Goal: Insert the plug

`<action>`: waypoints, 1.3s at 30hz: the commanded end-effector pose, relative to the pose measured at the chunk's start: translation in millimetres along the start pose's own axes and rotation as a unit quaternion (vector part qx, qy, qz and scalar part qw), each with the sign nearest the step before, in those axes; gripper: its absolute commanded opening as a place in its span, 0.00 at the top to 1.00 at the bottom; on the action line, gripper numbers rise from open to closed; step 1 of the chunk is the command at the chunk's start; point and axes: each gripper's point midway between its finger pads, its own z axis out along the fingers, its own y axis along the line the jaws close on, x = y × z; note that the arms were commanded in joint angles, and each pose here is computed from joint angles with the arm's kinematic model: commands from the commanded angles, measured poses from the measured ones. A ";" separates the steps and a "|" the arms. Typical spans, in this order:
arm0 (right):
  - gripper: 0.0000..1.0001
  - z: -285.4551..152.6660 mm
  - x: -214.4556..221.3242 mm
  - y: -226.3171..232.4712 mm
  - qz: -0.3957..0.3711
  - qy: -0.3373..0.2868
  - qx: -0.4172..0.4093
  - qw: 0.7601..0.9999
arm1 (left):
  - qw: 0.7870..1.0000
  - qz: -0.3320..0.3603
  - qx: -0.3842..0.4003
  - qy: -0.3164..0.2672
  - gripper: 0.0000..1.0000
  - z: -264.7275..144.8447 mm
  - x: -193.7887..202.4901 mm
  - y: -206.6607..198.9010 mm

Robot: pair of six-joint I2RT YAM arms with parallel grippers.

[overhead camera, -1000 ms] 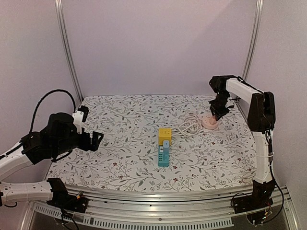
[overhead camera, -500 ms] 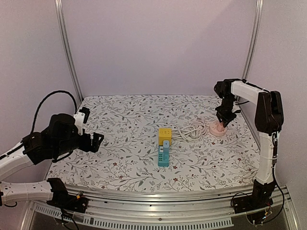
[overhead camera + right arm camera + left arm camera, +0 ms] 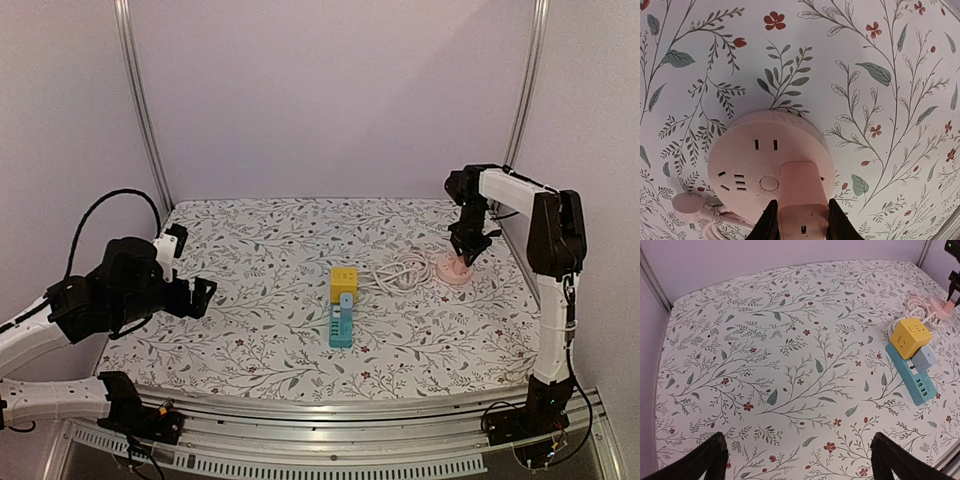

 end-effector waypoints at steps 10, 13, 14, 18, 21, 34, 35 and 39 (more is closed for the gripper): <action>1.00 105.4 28.8 -79.9 -0.029 0.023 0.179 0.983 | 1.000 0.005 -0.008 0.002 0.01 4.2 2.6 3.2; 1.00 90.1 22.6 -68.6 -0.039 0.015 0.148 0.988 | 1.000 0.004 -0.007 0.000 0.01 3.6 1.1 3.1; 0.97 85.3 20.7 -64.2 -0.044 0.014 0.138 0.989 | 1.000 0.004 -0.006 -0.001 0.01 3.4 0.4 2.8; 0.60 54.8 11.4 -45.9 -0.053 0.003 0.084 0.995 | 1.000 0.006 -0.008 -0.004 0.01 2.7 -3.0 3.0; 0.30 31.5 4.2 -34.6 -0.065 -0.009 0.041 0.997 | 1.000 0.006 -0.012 -0.009 0.00 1.4 -9.5 3.8; 0.01 -64.1 -22.5 -30.9 -0.111 -0.071 -0.072 0.989 | 0.999 -0.010 -0.015 -0.037 0.01 -3.3 -44.4 -0.3; 0.01 -70.6 -23.0 -30.8 -0.115 -0.073 -0.084 0.987 | 0.999 -0.011 -0.014 -0.038 0.01 -3.4 -46.6 -1.0; 0.01 -86.6 -19.6 -24.8 -0.141 -0.070 -0.130 0.979 | 0.999 -0.013 -0.014 -0.040 0.01 -3.3 -54.4 -3.2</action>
